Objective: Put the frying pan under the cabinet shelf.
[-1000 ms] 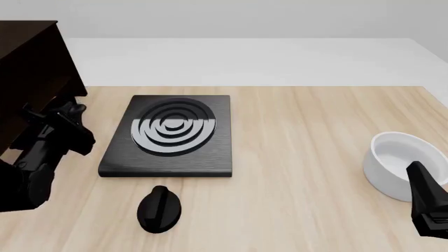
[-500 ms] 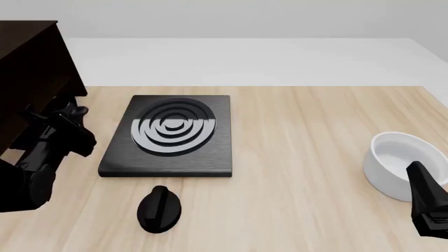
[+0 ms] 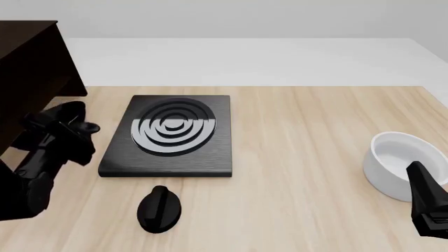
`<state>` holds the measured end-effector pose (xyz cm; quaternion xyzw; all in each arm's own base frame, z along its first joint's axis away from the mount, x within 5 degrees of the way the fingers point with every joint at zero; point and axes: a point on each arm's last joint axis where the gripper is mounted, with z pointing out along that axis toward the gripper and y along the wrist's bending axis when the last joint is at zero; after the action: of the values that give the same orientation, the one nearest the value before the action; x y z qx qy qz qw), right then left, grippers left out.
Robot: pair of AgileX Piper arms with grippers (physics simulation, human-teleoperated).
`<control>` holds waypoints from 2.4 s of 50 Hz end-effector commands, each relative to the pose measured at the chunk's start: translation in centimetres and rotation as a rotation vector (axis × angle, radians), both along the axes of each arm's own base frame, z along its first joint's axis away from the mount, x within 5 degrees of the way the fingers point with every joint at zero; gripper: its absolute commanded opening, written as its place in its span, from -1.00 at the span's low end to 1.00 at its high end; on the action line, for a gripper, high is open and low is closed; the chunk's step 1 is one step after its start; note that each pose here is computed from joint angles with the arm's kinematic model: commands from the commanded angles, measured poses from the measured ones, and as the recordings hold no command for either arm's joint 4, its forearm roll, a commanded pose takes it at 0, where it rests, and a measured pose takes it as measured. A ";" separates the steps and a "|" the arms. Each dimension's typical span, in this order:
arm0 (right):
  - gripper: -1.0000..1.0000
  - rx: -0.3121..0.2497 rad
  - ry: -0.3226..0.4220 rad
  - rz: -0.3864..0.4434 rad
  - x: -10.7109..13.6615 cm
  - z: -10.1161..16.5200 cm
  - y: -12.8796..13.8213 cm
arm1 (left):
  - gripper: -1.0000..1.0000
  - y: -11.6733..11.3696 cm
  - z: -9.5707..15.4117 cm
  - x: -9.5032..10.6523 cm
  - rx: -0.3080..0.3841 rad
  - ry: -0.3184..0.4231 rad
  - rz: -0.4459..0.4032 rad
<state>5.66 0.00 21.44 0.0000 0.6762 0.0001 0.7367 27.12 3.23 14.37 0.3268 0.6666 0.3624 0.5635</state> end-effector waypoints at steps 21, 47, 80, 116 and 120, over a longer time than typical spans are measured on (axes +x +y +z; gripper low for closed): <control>1.00 0.000 0.000 0.000 0.0 0.0 0.0 | 1.00 -1.3 -0.6 -1.9 -0.011 0.046 -0.037; 1.00 0.000 0.000 0.000 0.0 0.0 0.0 | 1.00 -1.5 -0.6 -5.3 -0.025 0.089 -0.036; 1.00 0.000 0.000 0.000 0.0 0.0 0.0 | 1.00 -2.7 0.1 -9.0 -0.018 0.089 -0.086; 1.00 0.000 0.000 0.000 0.0 0.0 0.0 | 1.00 -4.4 0.7 -10.3 -0.013 0.058 -0.182; 1.00 0.000 0.000 0.000 0.0 0.0 0.0 | 1.00 -4.5 0.6 -10.3 -0.015 0.066 -0.191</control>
<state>5.66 0.00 21.44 0.0000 0.6762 0.0001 0.7368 16.87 -0.88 15.00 0.3894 0.6573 0.2994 0.5716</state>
